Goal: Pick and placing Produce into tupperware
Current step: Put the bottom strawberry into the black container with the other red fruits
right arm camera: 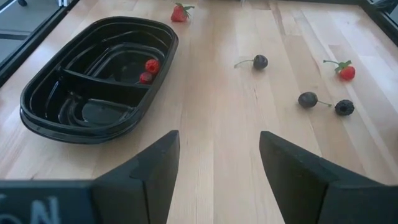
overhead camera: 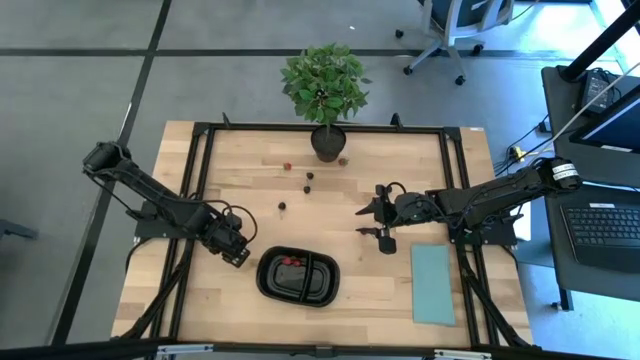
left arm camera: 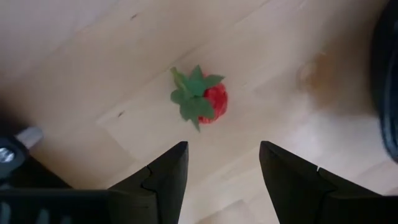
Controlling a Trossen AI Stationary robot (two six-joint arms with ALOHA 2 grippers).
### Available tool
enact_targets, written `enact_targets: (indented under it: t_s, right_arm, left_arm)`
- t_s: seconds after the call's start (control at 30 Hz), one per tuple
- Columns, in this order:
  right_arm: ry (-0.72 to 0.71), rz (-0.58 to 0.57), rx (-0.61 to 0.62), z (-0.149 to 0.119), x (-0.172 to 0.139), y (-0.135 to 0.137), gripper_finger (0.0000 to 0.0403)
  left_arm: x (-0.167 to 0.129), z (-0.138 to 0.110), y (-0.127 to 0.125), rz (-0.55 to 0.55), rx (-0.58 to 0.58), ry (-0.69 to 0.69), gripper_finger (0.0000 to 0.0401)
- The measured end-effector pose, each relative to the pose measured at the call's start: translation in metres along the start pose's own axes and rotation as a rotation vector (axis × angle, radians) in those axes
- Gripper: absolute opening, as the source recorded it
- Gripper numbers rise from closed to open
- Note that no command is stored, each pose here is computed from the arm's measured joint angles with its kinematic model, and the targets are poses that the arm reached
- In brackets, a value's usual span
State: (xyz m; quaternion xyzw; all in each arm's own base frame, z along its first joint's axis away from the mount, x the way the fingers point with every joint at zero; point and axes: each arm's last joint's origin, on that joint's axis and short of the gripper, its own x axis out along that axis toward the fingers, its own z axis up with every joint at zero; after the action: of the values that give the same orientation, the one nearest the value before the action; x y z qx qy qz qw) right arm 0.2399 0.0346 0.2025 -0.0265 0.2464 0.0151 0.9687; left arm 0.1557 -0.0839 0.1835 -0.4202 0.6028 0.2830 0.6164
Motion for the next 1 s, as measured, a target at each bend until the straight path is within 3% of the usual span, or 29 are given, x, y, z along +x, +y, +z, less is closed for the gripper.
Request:
enact_targets:
  t_s: [0.2, 0.4, 0.77, 1.0]
  right_arm:
    - [0.0, 0.0, 0.002, 0.0, 0.0, 0.0, 0.0223]
    - [0.0, 0.0, 0.005, 0.0, 0.0, 0.0, 0.0223]
    - [0.005, 0.0, 0.004, 0.0, 0.0, 0.0, 0.0223]
    - [0.014, -0.001, 0.003, -0.001, 0.0, 0.0, 0.0223]
  left_arm:
    - [-0.001, 0.008, 0.001, 0.008, 0.085, -0.079, 0.019]
    - [-0.001, 0.013, 0.001, -0.007, 0.06, -0.01, 0.0195]
    - [-0.001, 0.013, 0.0, -0.01, 0.079, -0.003, 0.0313]
    - [-0.001, 0.014, 0.0, -0.01, 0.074, -0.038, 0.0329]
